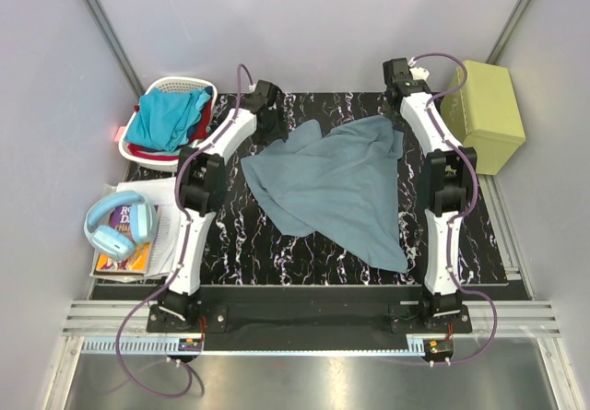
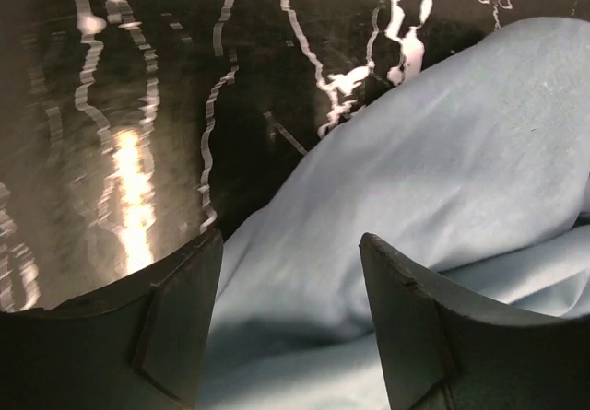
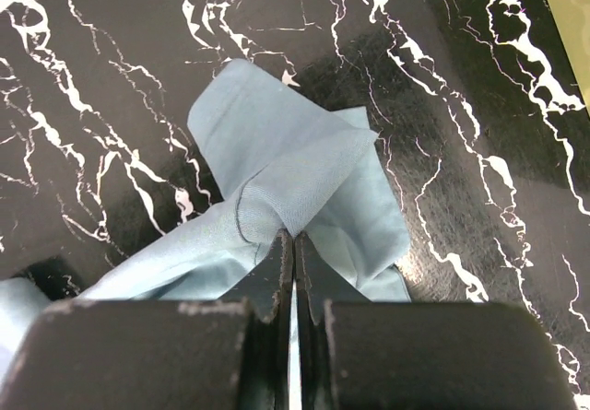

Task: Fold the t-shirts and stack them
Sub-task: Flatten out the tshirt

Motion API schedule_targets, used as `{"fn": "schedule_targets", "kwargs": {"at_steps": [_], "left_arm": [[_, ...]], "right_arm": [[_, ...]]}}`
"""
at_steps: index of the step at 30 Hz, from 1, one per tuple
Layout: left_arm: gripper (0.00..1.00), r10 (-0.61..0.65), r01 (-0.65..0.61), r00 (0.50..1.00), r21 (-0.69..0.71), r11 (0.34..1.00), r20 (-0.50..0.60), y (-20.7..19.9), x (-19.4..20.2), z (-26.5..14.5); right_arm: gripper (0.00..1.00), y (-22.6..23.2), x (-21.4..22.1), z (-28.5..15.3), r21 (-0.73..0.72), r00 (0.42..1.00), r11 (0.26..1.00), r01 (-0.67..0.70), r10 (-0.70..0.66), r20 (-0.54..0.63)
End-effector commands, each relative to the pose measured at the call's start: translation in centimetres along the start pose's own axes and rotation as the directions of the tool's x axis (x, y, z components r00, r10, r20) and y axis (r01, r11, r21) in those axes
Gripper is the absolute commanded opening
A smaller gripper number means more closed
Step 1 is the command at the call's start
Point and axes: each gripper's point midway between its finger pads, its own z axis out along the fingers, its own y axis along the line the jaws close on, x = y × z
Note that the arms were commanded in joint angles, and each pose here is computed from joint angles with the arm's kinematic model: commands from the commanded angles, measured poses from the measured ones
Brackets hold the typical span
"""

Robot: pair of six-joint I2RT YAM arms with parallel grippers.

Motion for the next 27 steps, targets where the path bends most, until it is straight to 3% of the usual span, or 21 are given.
{"fn": "schedule_targets", "kwargs": {"at_steps": [1, 5, 8, 11, 12, 15, 19, 27], "left_arm": [[0.64, 0.014, -0.014, 1.000, 0.108, 0.994, -0.001, -2.9, -0.6, 0.0], [0.60, 0.021, -0.019, 1.000, 0.117, 0.993, -0.014, -3.2, -0.2, 0.9], [0.50, 0.025, -0.021, 0.999, 0.117, 0.993, -0.025, -3.0, 0.2, 1.5], [0.29, 0.028, -0.024, 0.999, 0.108, 0.994, -0.037, -2.7, 0.6, 1.9], [0.18, 0.026, -0.021, 0.999, 0.105, 0.994, -0.038, -2.6, 0.7, 2.0], [0.01, 0.021, -0.018, 0.999, 0.088, 0.996, -0.035, -2.0, 0.6, 2.1], [0.00, 0.018, -0.018, 1.000, 0.064, 0.998, 0.013, -1.6, -1.0, 1.1], [0.00, 0.008, -0.008, 0.957, 0.001, 1.000, 0.290, -0.2, -10.4, -6.6]], "right_arm": [[0.00, 1.3, -2.2, -2.7, -0.076, 0.998, 0.996, -0.038, 0.042, 0.055], [0.00, 1.4, -1.6, -2.4, -0.082, 0.998, 0.996, -0.034, 0.037, 0.042], [0.00, 1.6, -1.3, -2.2, -0.082, 0.999, 0.996, -0.026, 0.029, 0.038], [0.00, 1.7, -1.1, -2.2, -0.085, 0.999, 0.996, -0.023, 0.026, 0.033], [0.00, 1.7, -1.0, -2.2, -0.086, 0.999, 0.996, -0.022, 0.025, 0.033], [0.00, 1.7, -1.0, -2.2, -0.088, 0.999, 0.996, -0.021, 0.024, 0.033], [0.00, 2.0, -0.8, -2.3, -0.094, 0.999, 0.995, -0.012, 0.015, 0.033], [0.00, 2.2, -1.4, -3.1, -0.105, 0.998, 0.995, -0.001, 0.008, 0.062]]}}
